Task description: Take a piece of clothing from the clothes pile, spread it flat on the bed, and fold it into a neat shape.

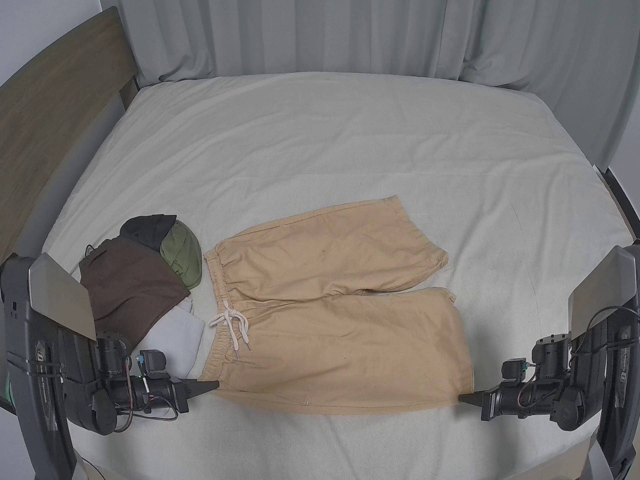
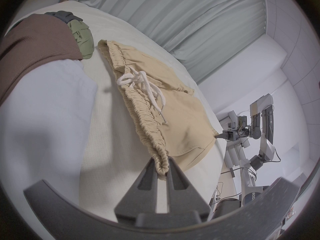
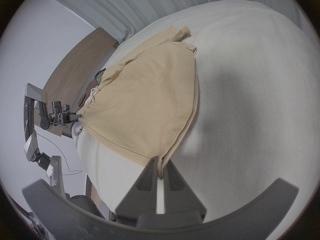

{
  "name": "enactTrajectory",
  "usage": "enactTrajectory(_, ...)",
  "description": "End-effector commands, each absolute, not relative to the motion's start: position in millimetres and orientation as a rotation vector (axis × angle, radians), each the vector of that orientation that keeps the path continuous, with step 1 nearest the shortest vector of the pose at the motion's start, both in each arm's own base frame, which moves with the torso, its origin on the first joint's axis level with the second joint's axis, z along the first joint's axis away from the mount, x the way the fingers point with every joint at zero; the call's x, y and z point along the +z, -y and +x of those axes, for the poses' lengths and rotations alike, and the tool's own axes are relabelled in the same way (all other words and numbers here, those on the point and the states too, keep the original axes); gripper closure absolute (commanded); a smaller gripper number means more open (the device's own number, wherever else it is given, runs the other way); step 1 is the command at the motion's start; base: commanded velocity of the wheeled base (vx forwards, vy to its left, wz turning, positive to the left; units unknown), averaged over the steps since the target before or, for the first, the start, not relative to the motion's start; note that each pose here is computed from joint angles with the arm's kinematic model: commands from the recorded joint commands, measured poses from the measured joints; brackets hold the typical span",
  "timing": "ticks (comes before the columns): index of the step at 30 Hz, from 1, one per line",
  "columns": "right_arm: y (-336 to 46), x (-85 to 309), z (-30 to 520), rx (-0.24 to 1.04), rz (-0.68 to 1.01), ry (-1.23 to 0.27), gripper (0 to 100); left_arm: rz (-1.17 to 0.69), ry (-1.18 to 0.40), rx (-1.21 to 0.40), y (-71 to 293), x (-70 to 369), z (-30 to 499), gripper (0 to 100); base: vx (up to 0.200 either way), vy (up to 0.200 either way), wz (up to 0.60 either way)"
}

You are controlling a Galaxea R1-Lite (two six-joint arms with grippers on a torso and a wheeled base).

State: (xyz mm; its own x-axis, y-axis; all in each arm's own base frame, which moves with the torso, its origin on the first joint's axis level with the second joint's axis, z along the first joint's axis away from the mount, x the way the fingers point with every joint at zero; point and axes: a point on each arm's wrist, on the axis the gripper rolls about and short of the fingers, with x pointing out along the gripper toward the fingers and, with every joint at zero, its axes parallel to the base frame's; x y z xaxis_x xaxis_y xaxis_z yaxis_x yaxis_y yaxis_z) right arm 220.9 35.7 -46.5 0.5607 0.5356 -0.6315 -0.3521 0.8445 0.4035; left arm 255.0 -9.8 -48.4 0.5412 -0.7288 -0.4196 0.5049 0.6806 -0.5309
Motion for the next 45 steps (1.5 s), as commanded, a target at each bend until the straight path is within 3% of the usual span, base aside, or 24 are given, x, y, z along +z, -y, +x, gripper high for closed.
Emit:
enactTrajectory(1,-36,-46,220,0.528,0.242,-0.824,100,-0.376,-0.687,-0.747,9,-56,255,100,0.000,0.000,0.00)
enactTrajectory(9,-36,-47,222,0.527,0.241,-0.818,100,-0.366,-0.676,-0.753,9,-55,256,100,0.000,0.000,0.00)
enactTrajectory(10,-36,-47,222,0.527,0.241,-0.818,0,-0.366,-0.676,-0.753,9,-55,256,100,0.000,0.000,0.00)
enactTrajectory(11,-35,-47,223,0.529,0.234,-0.814,0,-0.356,-0.670,-0.756,9,-54,256,100,0.000,0.000,0.00)
enactTrajectory(12,-36,-46,223,0.532,0.231,-0.811,0,-0.354,-0.668,-0.757,9,-54,256,0,0.000,0.000,0.00)
enactTrajectory(16,-36,-46,226,0.539,0.224,-0.794,0,-0.358,-0.658,-0.785,10,-50,255,0,0.000,0.000,0.00)
enactTrajectory(32,-38,-9,281,0.561,0.251,-0.502,0,-0.333,-0.511,-0.818,-4,-17,264,0,0.000,0.000,0.00)
enactTrajectory(45,-43,-12,326,0.438,0.361,-0.409,0,-0.302,-0.457,-0.840,0,-6,273,0,0.000,0.000,0.00)
